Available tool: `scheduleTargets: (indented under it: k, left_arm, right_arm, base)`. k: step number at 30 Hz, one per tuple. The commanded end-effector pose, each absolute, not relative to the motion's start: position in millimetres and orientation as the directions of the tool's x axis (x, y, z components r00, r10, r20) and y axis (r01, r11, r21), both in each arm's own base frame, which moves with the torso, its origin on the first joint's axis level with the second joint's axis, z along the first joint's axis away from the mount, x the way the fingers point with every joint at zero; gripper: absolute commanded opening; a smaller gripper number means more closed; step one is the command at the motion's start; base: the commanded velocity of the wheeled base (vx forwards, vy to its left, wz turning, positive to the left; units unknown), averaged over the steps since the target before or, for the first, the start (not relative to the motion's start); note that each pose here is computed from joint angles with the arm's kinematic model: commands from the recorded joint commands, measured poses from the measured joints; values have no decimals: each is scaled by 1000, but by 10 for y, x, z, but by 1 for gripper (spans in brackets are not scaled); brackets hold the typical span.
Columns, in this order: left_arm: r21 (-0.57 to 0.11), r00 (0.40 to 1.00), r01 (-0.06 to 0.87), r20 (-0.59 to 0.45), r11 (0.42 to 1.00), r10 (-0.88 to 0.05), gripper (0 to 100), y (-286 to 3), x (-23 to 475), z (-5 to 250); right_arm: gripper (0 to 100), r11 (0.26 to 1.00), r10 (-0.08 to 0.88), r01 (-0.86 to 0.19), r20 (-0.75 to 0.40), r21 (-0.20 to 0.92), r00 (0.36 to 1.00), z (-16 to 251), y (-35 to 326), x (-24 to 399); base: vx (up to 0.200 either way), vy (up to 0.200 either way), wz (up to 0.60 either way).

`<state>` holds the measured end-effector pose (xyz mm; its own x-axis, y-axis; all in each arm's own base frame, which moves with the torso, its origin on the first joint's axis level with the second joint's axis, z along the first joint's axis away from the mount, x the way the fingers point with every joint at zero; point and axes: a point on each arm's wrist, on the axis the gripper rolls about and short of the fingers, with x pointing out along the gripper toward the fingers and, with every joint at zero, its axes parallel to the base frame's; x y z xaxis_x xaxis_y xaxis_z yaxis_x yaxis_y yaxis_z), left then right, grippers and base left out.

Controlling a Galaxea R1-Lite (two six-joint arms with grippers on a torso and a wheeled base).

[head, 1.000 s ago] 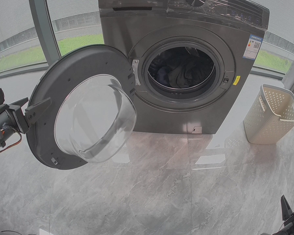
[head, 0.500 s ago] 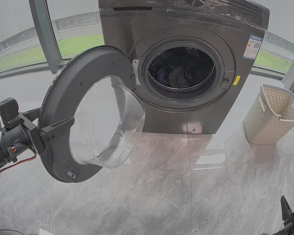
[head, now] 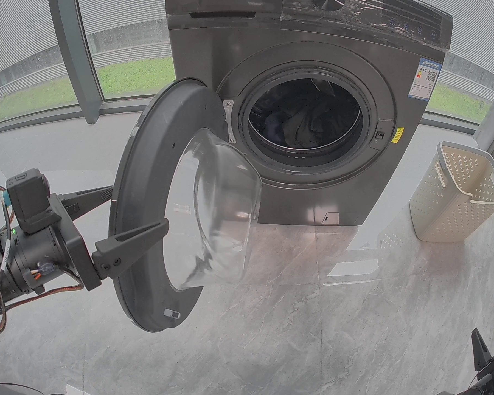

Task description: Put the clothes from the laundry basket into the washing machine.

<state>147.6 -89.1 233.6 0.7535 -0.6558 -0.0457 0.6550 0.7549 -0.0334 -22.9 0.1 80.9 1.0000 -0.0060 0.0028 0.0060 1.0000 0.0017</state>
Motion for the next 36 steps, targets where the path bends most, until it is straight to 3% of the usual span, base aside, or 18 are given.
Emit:
scheduleTargets:
  k: [1,9,16,20,24,29,36]
  left_arm:
    - [-50,727,684,-36,728,-686,100,-962,1462,2341]
    - [-63,762,647,70,760,-644,100,-854,1372,2508]
    - [-55,924,378,85,924,-373,100,-460,1503,2535]
    - [-22,962,269,50,963,-268,100,-285,1602,2468]
    - [-16,960,278,-3,960,-279,100,-312,1678,2356]
    - [-24,907,414,-76,910,-414,100,-582,1723,2204]
    - [-31,875,463,-143,886,-462,100,-758,1877,2069]
  right_arm:
    - [100,1000,-6,6,-6,2,1000,758,1,-222]
    - [100,1000,-5,5,-6,3,1000,758,1,-222]
    - [100,1000,-5,5,-6,2,1000,758,1,-222]
    - [100,1000,-5,5,-6,2,1000,758,1,-222]
    - [100,1000,-5,5,-6,2,1000,758,1,-222]
    - [100,1000,-5,5,-6,3,1000,758,1,-222]
    - [100,1000,-6,6,-6,5,1000,758,1,-222]
  base:
    - [0,0,0]
    - [0,0,0]
    - [0,0,0]
    - [0,0,0]
    - [0,0,0]
    - [0,0,0]
    - [0,0,0]
